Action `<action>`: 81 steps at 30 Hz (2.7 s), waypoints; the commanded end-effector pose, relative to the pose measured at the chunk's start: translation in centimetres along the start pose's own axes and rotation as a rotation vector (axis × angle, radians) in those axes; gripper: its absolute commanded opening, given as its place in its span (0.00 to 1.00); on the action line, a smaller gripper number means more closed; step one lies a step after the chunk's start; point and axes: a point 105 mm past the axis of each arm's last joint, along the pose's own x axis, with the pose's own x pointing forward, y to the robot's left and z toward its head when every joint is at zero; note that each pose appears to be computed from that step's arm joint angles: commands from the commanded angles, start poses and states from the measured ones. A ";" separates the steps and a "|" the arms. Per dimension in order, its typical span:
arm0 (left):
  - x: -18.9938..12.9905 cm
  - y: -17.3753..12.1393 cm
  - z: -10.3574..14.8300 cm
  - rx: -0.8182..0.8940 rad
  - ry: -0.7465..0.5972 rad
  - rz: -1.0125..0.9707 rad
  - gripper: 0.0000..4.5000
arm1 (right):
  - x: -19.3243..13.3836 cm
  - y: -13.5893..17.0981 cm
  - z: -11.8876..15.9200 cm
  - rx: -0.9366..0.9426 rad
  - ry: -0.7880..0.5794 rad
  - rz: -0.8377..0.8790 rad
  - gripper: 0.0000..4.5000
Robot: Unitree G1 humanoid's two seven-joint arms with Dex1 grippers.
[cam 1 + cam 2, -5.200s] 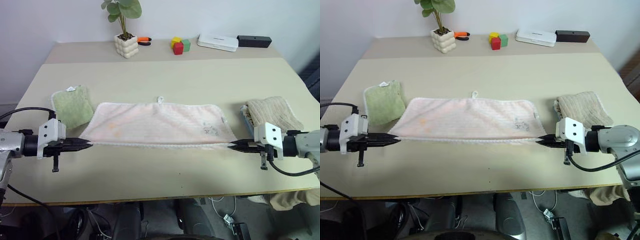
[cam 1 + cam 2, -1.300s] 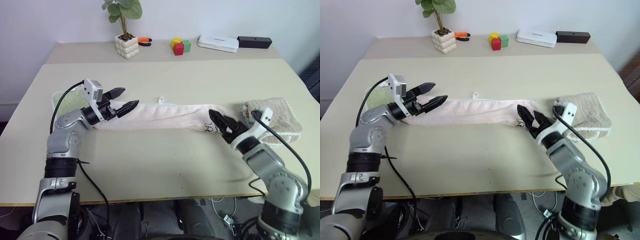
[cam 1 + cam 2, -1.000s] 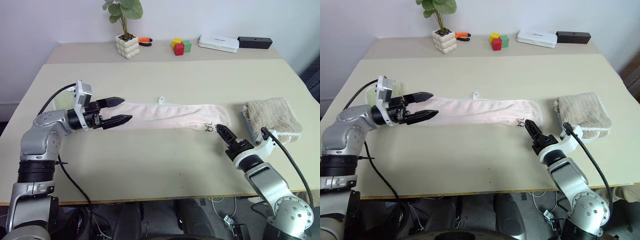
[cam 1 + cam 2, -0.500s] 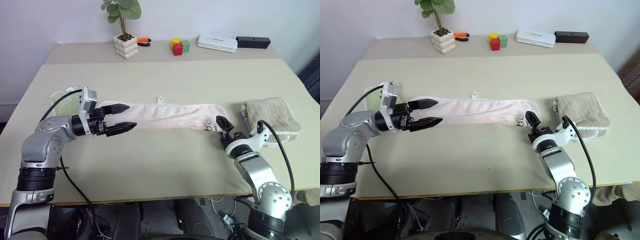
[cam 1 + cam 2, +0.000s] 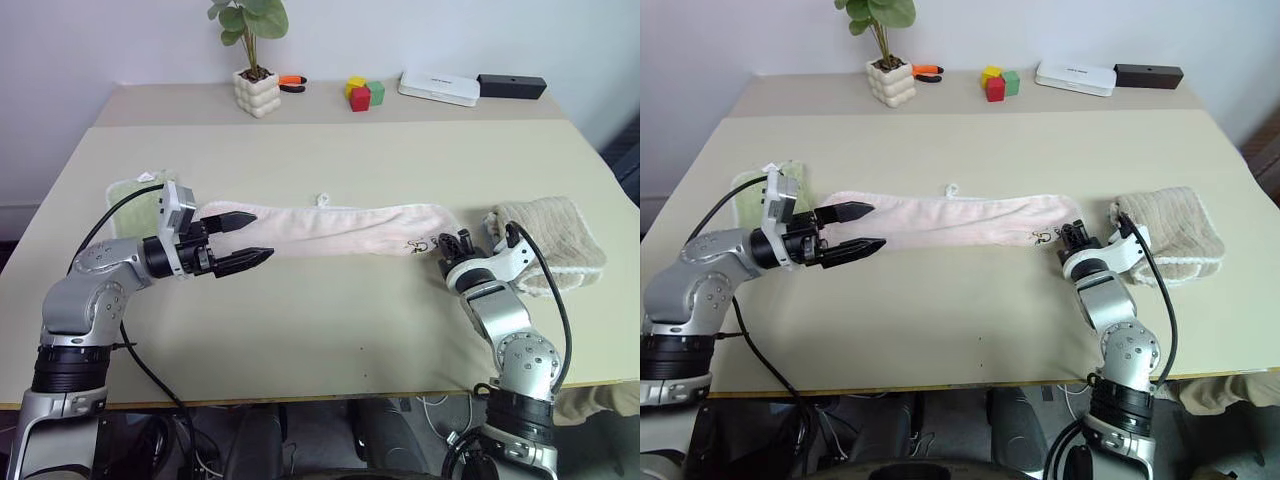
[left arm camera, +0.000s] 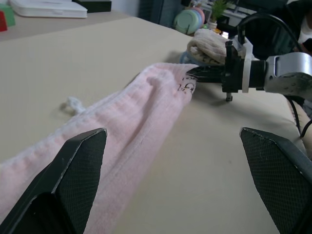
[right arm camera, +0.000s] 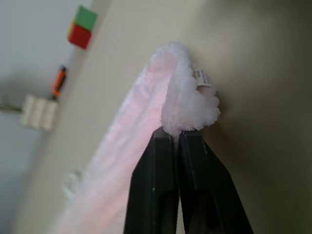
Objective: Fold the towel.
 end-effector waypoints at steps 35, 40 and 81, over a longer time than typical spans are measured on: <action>-0.1 0.1 1.8 0.069 -0.063 0.043 1.00 | -2.0 12.2 -12.7 -1.361 0.217 0.902 0.01; -0.1 0.2 1.6 0.068 -0.064 0.047 1.00 | -1.6 13.5 -13.7 -1.333 0.206 0.945 0.01; -0.6 -2.0 -1.0 -0.252 -0.252 0.391 1.00 | 2.9 8.7 -12.7 -1.055 0.218 0.773 0.29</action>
